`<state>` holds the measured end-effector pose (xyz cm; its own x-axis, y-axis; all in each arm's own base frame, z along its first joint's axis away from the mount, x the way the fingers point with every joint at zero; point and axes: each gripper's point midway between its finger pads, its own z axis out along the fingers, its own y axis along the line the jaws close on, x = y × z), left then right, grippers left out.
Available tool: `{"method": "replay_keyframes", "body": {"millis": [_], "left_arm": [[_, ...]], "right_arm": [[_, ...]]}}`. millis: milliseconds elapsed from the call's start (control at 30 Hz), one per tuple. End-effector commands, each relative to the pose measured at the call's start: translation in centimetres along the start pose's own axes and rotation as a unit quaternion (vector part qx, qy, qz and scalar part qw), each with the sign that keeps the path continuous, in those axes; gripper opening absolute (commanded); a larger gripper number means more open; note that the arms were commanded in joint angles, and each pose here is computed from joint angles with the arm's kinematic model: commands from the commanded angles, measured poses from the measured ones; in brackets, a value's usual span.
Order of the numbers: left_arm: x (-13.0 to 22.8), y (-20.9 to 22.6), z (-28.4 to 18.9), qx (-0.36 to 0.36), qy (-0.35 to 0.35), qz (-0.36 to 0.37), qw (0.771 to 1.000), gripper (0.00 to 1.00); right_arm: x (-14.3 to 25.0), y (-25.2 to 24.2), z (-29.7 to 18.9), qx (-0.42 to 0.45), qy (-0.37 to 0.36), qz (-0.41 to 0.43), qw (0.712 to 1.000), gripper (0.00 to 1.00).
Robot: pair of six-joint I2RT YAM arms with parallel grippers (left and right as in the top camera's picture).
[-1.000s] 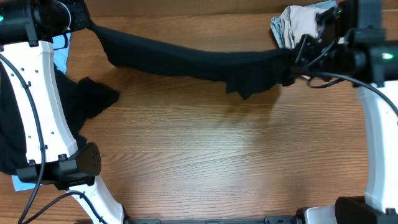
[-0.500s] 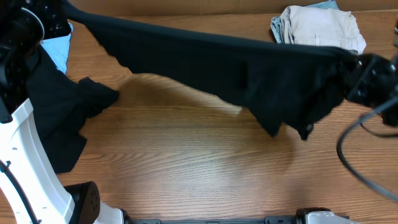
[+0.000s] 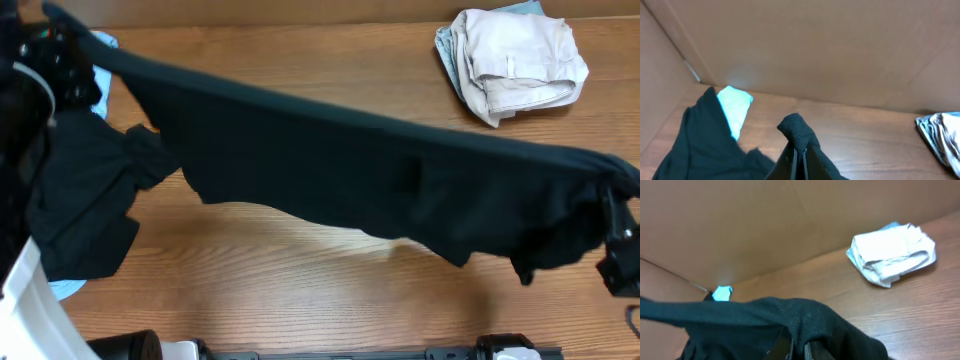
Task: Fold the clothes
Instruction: 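Lower the stretched shirt flat onto the table with both grippers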
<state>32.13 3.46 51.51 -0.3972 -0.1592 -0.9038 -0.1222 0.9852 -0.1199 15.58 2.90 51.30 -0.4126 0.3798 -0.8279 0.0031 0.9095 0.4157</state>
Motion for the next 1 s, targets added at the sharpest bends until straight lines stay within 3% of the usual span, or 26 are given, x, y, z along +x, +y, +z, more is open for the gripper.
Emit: {"method": "replay_keyframes", "body": {"millis": [0,233,533,767,967], "left_arm": [[1.2,1.9,2.6,-0.045,0.038,0.005,0.998,0.04],[5.7,2.9,10.0,-0.055,0.155,0.001,0.986,0.04],[14.1,4.0,23.3,-0.059,0.299,-0.002,0.953,0.04],[18.9,4.1,35.8,-0.051,0.285,0.002,0.957,0.04],[22.0,2.5,41.7,-0.038,0.268,0.005,0.963,0.04]], "right_arm": [[-0.9,-1.5,1.9,0.048,0.001,0.004,0.999,0.05],[0.3,-3.3,10.6,0.096,0.108,0.012,0.989,0.05],[5.4,-7.8,28.1,0.160,0.278,0.025,0.947,0.04],[10.0,-11.3,43.7,0.148,0.299,0.031,0.942,0.04],[12.9,-12.2,51.9,0.102,0.280,0.038,0.954,0.09]]}}
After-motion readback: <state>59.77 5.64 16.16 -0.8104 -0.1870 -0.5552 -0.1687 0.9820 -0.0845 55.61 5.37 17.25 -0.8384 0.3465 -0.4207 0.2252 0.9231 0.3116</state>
